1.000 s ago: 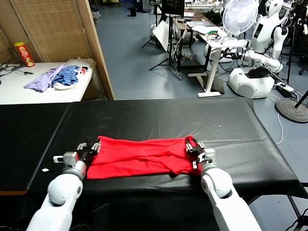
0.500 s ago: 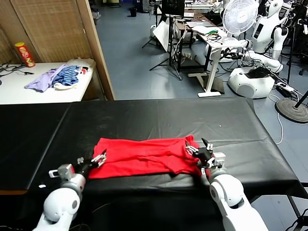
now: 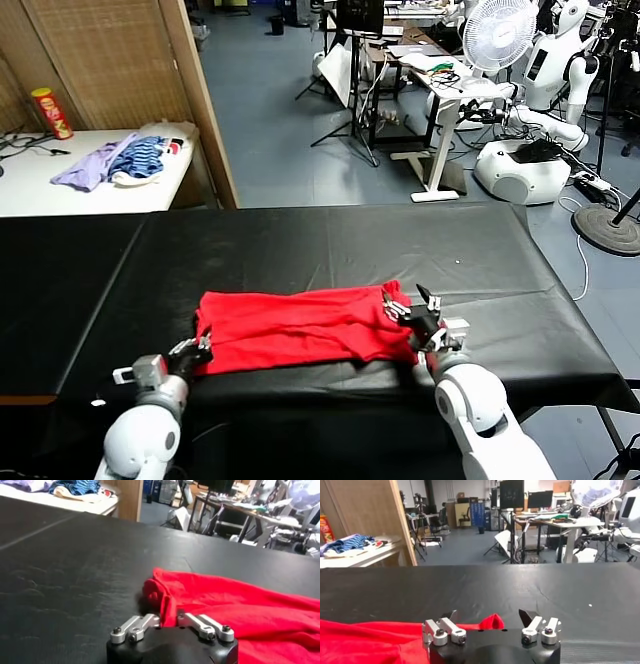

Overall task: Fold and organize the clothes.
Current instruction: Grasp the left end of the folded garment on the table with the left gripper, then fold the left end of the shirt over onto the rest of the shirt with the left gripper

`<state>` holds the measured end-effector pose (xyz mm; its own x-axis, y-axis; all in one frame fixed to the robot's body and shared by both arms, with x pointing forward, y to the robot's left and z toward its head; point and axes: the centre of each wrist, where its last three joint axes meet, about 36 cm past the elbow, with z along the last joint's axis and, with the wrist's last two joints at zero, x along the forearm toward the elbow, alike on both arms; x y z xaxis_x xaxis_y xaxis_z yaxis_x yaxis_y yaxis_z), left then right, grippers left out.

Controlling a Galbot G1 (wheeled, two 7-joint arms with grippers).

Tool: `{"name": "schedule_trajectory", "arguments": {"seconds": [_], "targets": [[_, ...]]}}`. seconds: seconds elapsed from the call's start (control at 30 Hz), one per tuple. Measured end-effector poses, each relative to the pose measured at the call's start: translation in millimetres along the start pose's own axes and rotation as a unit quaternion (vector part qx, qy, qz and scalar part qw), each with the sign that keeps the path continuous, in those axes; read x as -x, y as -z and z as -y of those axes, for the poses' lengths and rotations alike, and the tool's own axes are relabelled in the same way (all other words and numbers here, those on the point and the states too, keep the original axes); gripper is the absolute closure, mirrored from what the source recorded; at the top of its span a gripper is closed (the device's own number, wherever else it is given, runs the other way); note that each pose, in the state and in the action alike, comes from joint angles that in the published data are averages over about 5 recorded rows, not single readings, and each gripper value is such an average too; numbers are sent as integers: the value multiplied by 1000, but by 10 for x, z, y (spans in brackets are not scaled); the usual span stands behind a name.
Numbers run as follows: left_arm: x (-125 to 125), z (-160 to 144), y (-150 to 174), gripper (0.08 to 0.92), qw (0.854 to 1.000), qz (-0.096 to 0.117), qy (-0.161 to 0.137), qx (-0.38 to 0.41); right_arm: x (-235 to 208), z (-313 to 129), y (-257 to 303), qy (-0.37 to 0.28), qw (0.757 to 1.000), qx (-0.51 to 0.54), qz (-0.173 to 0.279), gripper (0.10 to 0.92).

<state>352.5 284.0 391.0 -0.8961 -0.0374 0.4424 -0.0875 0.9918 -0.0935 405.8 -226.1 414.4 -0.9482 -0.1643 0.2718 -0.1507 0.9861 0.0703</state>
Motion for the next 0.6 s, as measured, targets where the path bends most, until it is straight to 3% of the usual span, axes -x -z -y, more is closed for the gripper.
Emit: {"name": "schedule_trajectory", "arguments": {"seconds": [0.2,0.4,0.5,0.6], "targets": [[22,-270,29,837,992,27,52,113,-80,-28,30,-3,1000,2,2,224],[-18,-762,199,837,956,42,126,263,-125,-101,37,-1,1000,2,4,224],[-66,-775,314,837,946,46,136,290,-156,-124,39,-3,1000,1,4,224],[-134,-576,436,837,953,49,130,268,-199,-117,38,-7,1000,-1,3,224]]}}
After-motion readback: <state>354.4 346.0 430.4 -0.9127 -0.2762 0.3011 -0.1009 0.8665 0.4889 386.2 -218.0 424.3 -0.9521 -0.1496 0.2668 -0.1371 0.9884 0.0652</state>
